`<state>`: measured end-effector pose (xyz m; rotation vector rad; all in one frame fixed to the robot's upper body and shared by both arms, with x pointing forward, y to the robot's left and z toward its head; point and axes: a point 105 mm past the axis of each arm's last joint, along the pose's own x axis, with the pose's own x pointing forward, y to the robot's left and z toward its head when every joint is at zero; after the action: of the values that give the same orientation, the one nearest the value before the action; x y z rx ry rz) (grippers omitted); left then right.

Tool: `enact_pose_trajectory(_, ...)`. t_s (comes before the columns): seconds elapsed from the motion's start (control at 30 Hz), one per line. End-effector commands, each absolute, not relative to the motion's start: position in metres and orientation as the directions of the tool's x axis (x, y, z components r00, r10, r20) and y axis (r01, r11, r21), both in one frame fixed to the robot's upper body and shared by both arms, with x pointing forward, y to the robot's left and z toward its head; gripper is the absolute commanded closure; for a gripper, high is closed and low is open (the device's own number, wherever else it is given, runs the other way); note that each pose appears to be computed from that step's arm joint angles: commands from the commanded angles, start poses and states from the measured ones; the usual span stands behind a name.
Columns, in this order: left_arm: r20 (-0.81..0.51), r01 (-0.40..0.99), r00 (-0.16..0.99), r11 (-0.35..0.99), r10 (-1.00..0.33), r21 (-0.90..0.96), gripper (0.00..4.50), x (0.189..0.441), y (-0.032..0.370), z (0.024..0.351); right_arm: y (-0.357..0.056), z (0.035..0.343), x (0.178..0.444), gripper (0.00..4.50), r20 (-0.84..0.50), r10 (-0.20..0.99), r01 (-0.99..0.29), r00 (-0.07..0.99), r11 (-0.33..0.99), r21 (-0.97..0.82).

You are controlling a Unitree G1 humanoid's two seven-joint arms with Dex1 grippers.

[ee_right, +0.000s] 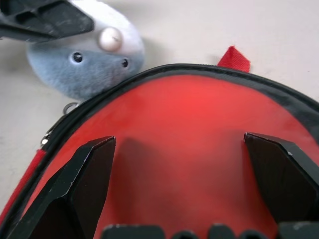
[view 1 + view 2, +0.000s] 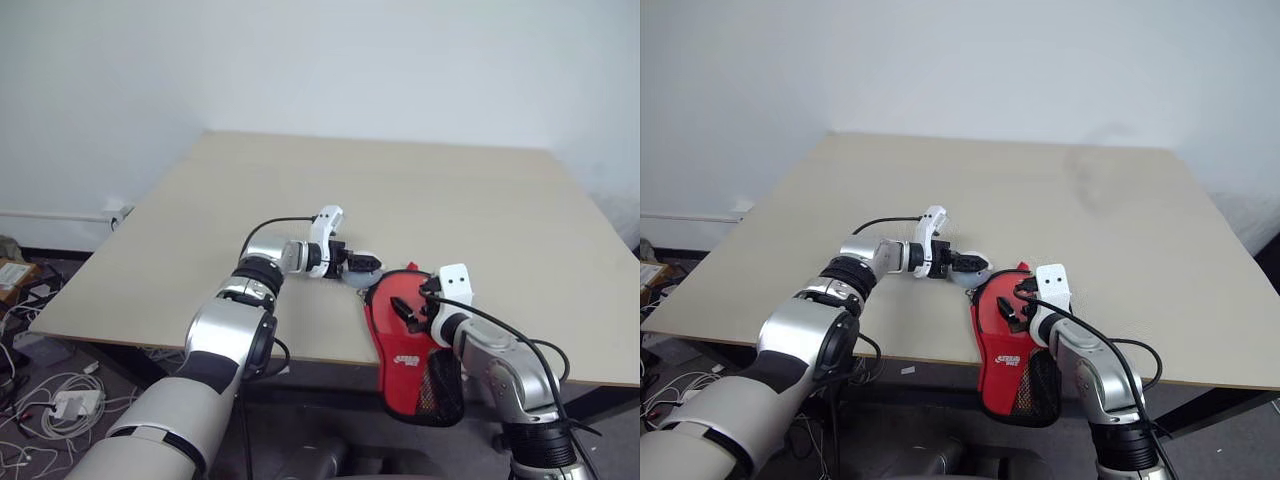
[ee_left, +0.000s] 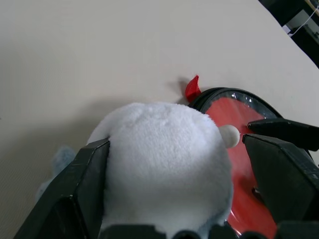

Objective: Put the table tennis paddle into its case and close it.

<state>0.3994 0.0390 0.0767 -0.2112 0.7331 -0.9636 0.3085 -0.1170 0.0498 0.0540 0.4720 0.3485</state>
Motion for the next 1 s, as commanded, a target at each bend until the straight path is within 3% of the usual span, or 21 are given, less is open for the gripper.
enact_pose_trajectory(0.03,-0.488,0.698,0.324,0.553,-0.810,-0.455,0.77,0.398,0.032,0.082,-0.121,0.036,0.306,0.00,-0.489,0.315,-0.289,0.813,0.948,0.129)
enact_pose_trajectory(0.07,-0.520,0.708,0.324,0.567,-0.791,-0.421,1.03,0.398,0.034,0.078,-0.121,0.037,0.306,0.00,-0.488,0.316,-0.291,0.813,0.948,0.129)
enact_pose_trajectory(0.17,-0.575,0.756,0.316,0.567,-0.755,-0.328,1.03,0.397,0.035,0.068,-0.123,0.037,0.306,0.00,-0.489,0.310,-0.287,0.816,0.950,0.123)
enact_pose_trajectory(0.3,-0.552,0.780,0.304,0.536,-0.777,-0.324,1.03,0.396,0.029,0.073,-0.125,0.038,0.308,0.00,-0.487,0.306,-0.284,0.818,0.951,0.121)
enact_pose_trajectory(0.4,-0.516,0.783,0.302,0.517,-0.802,-0.345,1.63,0.396,0.026,0.078,-0.123,0.038,0.309,0.00,-0.485,0.308,-0.288,0.818,0.950,0.118)
enact_pose_trajectory(0.5,-0.530,0.792,0.292,0.512,-0.796,-0.333,2.58,0.396,0.027,0.077,-0.122,0.039,0.310,0.00,-0.485,0.312,-0.294,0.817,0.949,0.116)
enact_pose_trajectory(0.63,-0.552,0.773,0.371,0.578,-0.747,-0.263,3.75,0.407,0.030,0.082,-0.121,0.036,0.308,0.00,-0.498,0.313,-0.295,0.809,0.948,0.116)
enact_pose_trajectory(0.73,-0.526,0.757,0.441,0.616,-0.727,-0.216,3.75,0.417,0.027,0.092,-0.127,0.029,0.306,0.00,-0.539,0.275,-0.288,0.796,0.956,0.063)
enact_pose_trajectory(1.0,-0.427,0.735,0.567,0.666,-0.704,-0.123,3.75,0.433,-0.002,0.125,-0.117,0.010,0.286,0.00,-0.644,0.336,-0.364,0.687,0.927,0.095)
